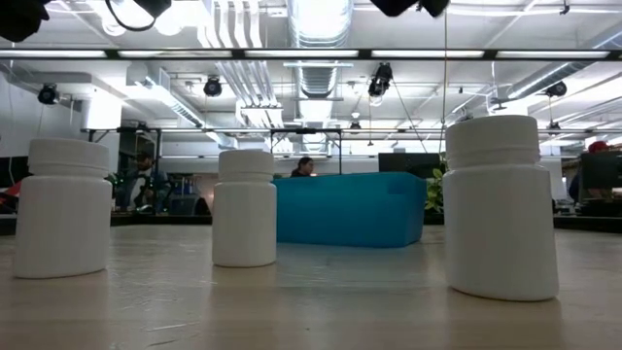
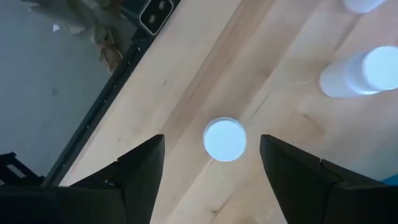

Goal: Pick and place pill bottles into a basket
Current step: Put the white pill bottle into the blue bin

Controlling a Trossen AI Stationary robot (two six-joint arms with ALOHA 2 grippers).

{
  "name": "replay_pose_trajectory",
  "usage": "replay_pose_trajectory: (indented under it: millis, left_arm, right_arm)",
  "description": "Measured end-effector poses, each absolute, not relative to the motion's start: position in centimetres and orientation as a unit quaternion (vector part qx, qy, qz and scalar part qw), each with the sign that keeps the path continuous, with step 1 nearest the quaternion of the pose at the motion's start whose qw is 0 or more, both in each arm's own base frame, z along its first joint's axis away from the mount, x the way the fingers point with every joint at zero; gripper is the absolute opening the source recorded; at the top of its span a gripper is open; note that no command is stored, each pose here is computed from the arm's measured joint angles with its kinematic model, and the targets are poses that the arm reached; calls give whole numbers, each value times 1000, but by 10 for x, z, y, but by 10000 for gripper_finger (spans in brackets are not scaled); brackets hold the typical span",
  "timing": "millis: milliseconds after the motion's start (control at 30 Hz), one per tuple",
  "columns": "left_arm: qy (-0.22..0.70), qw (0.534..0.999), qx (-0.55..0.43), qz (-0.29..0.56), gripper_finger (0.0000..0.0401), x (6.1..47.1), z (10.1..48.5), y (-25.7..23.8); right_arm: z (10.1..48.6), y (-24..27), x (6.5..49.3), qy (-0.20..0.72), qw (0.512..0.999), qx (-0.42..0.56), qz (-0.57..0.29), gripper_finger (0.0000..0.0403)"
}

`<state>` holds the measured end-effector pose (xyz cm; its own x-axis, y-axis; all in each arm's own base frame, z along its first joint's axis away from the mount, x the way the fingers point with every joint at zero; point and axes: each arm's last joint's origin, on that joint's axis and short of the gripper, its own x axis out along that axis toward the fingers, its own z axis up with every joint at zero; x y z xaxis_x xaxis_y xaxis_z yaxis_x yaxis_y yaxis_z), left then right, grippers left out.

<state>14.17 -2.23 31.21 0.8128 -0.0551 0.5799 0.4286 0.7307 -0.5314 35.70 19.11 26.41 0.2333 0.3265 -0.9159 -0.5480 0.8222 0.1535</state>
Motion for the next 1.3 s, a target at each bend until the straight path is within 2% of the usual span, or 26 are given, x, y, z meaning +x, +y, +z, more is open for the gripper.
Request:
replay_pose_trajectory:
  millis: [367,1300]
  left_arm:
    - [-273,889,-341,-136,112,142,312,-22]
    - [-271,890,-339,-137,112,143,311,-22]
  right_arm:
    - [243,196,366,570,772,-88,268,256]
    - [226,191,367,572,769,-121,256,246]
